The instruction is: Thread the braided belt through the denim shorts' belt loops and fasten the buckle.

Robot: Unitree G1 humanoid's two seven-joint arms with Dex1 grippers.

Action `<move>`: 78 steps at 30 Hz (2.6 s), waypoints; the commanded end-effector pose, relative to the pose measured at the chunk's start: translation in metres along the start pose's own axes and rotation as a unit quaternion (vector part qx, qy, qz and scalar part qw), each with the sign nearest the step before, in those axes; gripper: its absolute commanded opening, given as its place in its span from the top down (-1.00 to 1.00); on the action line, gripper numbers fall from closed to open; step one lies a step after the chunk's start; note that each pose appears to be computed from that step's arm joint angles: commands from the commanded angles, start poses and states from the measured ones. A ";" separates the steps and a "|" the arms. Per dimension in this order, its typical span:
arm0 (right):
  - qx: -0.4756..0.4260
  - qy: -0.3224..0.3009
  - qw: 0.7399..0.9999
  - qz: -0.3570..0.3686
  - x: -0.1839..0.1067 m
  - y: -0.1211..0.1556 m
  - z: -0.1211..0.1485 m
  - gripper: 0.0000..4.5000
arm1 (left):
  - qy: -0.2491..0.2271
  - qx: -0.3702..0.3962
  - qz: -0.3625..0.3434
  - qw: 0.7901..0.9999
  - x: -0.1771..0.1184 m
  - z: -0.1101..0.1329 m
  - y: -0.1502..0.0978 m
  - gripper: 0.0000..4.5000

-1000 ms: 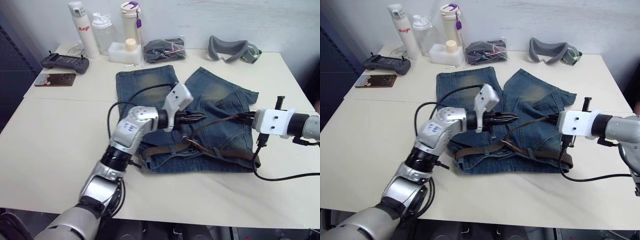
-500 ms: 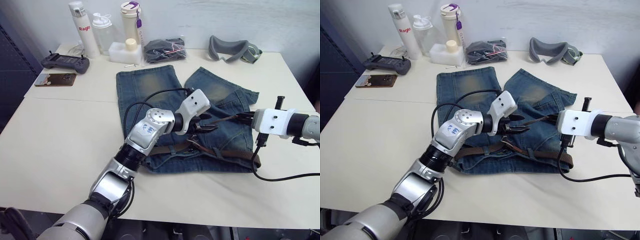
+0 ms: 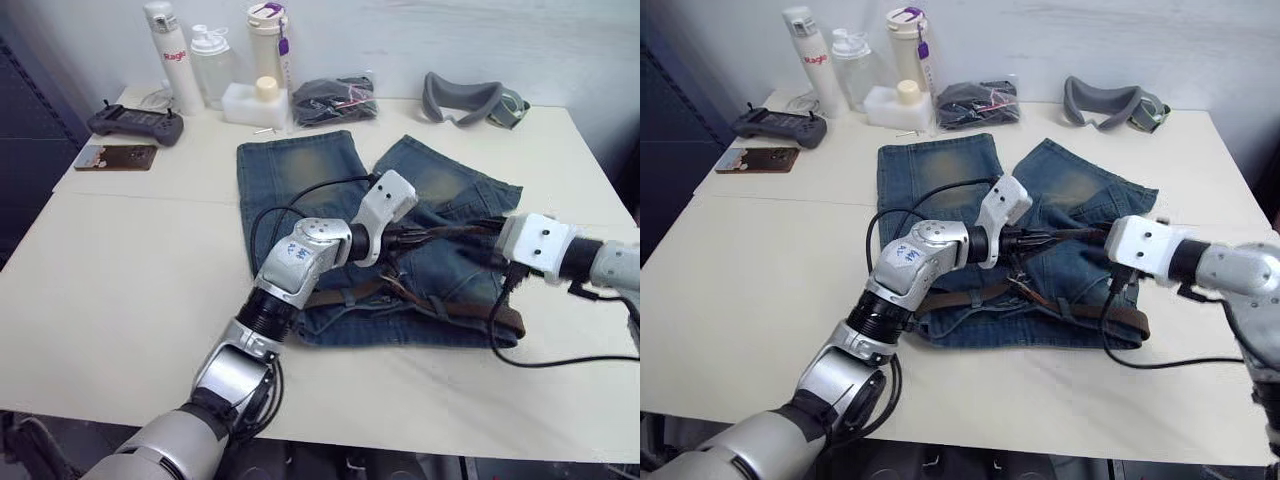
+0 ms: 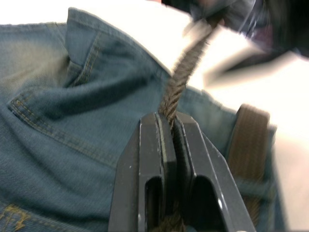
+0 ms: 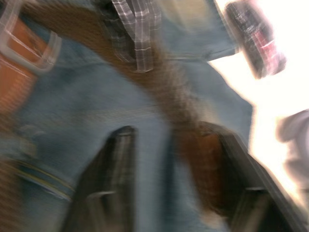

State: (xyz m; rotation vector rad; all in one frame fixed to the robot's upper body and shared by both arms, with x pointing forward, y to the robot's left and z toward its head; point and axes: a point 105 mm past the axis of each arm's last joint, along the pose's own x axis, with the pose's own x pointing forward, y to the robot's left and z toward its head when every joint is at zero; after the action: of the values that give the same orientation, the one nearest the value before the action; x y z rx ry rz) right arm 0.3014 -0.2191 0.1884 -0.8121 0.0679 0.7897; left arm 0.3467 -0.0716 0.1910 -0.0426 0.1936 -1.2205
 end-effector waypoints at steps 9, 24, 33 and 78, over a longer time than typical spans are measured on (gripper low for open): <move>0.342 -0.125 0.931 -0.003 0.036 0.022 0.017 -0.04 | -0.040 -0.124 0.030 0.991 -0.022 0.004 0.014 1.00; 0.291 0.049 0.947 0.128 0.086 0.117 -0.020 0.99 | -0.067 -0.224 0.116 0.965 -0.074 -0.022 0.035 1.00; 0.266 -0.054 0.953 0.138 0.087 0.100 0.016 0.99 | 0.043 -0.197 0.195 0.960 -0.144 -0.086 0.044 1.00; 0.303 -0.024 0.907 0.291 0.108 0.100 0.019 0.99 | 0.085 -0.053 0.235 0.967 -0.148 -0.121 0.055 1.00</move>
State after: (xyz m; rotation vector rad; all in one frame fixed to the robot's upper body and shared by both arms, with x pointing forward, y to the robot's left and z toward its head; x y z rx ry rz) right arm 0.3106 -0.0918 0.1129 -0.1465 0.4413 1.2787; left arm 0.3292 0.0851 0.1032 -0.0118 0.3240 -0.7849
